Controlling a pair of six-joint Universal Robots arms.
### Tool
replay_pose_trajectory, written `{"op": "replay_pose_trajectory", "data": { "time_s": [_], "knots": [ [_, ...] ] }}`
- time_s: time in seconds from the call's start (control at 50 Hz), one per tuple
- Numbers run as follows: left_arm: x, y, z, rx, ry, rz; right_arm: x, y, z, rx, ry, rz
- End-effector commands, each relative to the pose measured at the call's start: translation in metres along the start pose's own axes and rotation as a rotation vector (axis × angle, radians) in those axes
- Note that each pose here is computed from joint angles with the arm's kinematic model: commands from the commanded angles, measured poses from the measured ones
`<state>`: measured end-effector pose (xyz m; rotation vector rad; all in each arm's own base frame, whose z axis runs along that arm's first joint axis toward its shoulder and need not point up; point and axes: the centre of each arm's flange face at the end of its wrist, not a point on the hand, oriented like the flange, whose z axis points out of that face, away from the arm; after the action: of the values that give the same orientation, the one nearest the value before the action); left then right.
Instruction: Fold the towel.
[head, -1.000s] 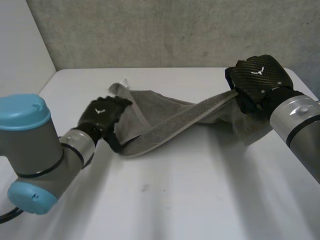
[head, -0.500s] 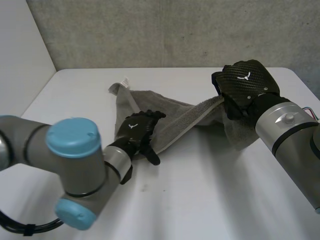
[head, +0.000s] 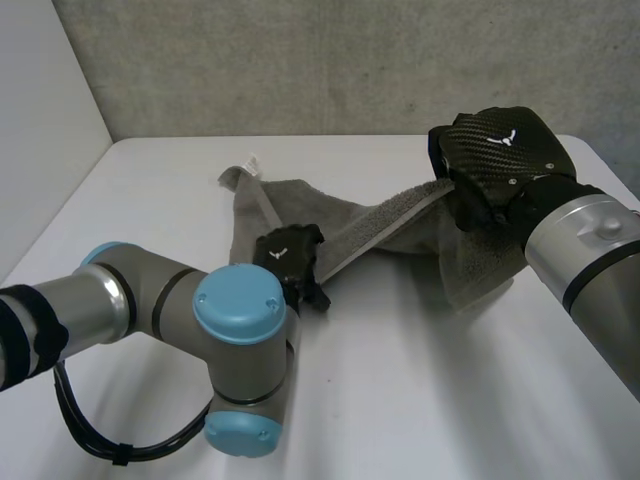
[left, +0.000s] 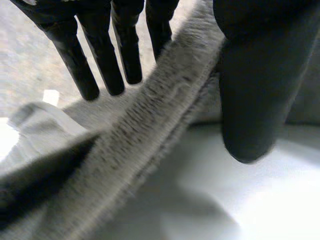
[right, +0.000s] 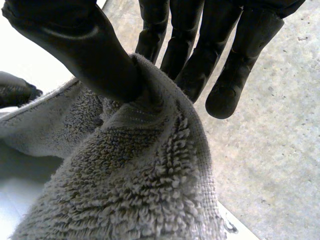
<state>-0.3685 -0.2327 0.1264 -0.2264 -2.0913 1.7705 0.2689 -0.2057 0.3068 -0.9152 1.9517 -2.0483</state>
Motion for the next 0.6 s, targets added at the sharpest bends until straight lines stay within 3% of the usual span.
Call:
{"op": "replay_pose_trajectory", "data": {
  "time_s": [0.02,0.12,0.18,0.24,0.28,0.4,0.44,0.5,0.54,0.6],
  "knots": [
    [-0.013,-0.009,0.013,0.101,-0.077,-0.025,0.006,-0.004,-0.004,0.007,0.017,-0.001],
    [-0.054,-0.014,0.021,0.091,-0.171,0.014,0.008,-0.005,-0.005,0.012,0.024,-0.006],
    [-0.059,-0.023,0.019,0.098,-0.175,0.021,0.007,-0.005,-0.004,0.011,0.018,-0.014],
    [-0.057,-0.037,0.008,0.102,-0.115,0.023,0.007,-0.005,-0.004,0.007,0.014,-0.017],
    [-0.049,-0.057,-0.006,0.116,-0.01,0.025,0.007,-0.005,-0.004,0.007,0.014,-0.016],
    [-0.052,-0.102,-0.023,0.189,0.062,0.039,0.009,-0.015,-0.008,-0.015,-0.002,-0.038],
    [-0.055,-0.139,-0.039,0.24,0.056,0.1,0.012,-0.027,-0.009,-0.006,-0.004,-0.047],
    [-0.057,-0.158,-0.048,0.264,0.041,0.142,0.02,-0.048,-0.013,0.034,0.016,-0.055],
    [-0.061,-0.204,-0.071,0.328,0.0,0.243,0.024,-0.063,-0.019,0.068,0.028,-0.06],
    [-0.059,-0.225,-0.083,0.365,-0.008,0.278,0.034,-0.093,-0.032,0.137,0.055,-0.076]
  ]
}}
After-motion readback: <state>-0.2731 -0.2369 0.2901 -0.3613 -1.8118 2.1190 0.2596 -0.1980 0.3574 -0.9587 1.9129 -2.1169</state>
